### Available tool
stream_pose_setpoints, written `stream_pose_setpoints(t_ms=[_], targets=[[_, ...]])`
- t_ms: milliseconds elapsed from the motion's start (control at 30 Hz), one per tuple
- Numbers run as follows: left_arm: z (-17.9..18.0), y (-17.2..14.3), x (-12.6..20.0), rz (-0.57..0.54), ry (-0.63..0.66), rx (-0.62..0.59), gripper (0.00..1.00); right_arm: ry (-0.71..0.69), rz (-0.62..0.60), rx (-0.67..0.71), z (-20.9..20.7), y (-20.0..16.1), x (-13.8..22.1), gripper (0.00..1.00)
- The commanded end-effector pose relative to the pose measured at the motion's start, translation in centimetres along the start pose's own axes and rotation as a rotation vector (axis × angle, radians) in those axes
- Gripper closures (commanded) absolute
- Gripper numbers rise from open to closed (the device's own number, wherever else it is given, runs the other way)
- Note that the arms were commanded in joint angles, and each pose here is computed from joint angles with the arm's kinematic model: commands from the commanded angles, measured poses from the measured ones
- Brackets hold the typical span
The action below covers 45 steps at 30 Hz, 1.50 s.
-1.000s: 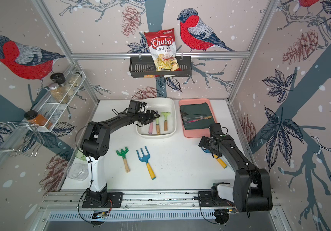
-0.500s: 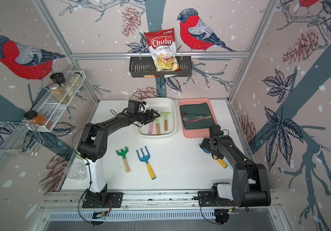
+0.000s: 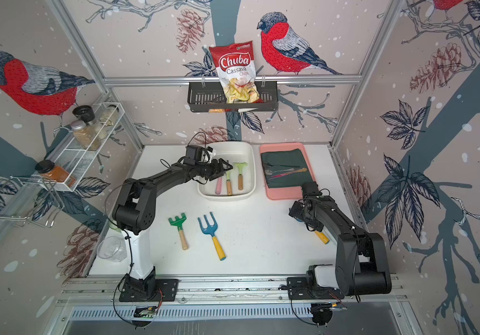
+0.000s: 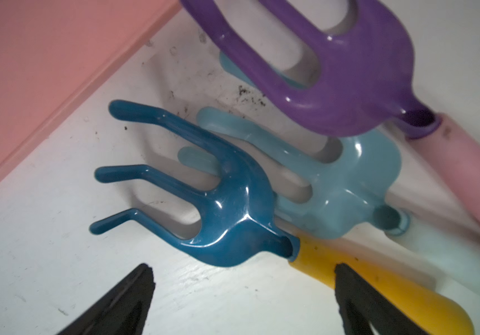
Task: Put the rake into the storage box
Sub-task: Pick up the rake at the center of the board.
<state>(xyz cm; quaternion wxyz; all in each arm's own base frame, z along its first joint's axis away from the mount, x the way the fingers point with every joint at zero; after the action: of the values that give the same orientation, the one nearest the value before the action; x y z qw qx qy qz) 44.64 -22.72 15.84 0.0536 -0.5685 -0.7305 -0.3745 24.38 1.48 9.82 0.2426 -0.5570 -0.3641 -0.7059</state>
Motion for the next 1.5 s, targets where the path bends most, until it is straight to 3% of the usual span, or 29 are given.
stream_pose_setpoints(t_ms=[0, 300, 567, 867, 1467], targets=[[-0.7, 0.4, 0.2, -0.02, -0.029, -0.033, 0.18, -0.037, -0.023, -0.011, -0.4, 0.6, -0.1, 0.01], [-0.8, 0.2, 0.4, -0.018, -0.025, -0.03, 0.18, -0.035, 0.028, 0.006, -0.2, 0.2, -1.5, 0.01], [-1.0, 0.3, 0.5, -0.024, -0.029, -0.027, 0.18, 0.085, 0.13, 0.071, 2.8, -2.5, -0.6, 0.04], [-1.3, -0.1, 0.4, -0.014, -0.03, -0.029, 0.18, -0.026, 0.13, 0.179, 3.4, -4.7, -1.5, 0.09], [-4.4, 0.4, 3.4, -0.054, -0.029, -0.066, 0.18, -0.114, 0.131, 0.304, 3.7, -7.3, -2.5, 0.73]])
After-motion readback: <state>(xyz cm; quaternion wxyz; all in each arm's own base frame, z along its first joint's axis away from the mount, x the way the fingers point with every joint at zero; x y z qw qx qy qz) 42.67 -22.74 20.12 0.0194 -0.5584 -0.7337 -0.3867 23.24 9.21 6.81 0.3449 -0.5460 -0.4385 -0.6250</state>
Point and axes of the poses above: each gripper's point midway between its finger pads, its own x axis back along the fingers, its own z axis along the line the jaws close on, y = z × x, the point moved 6 cm from there along x, back along the fingers, and after that the axes turned 12 degrees about -x, right-handed, at the moved point
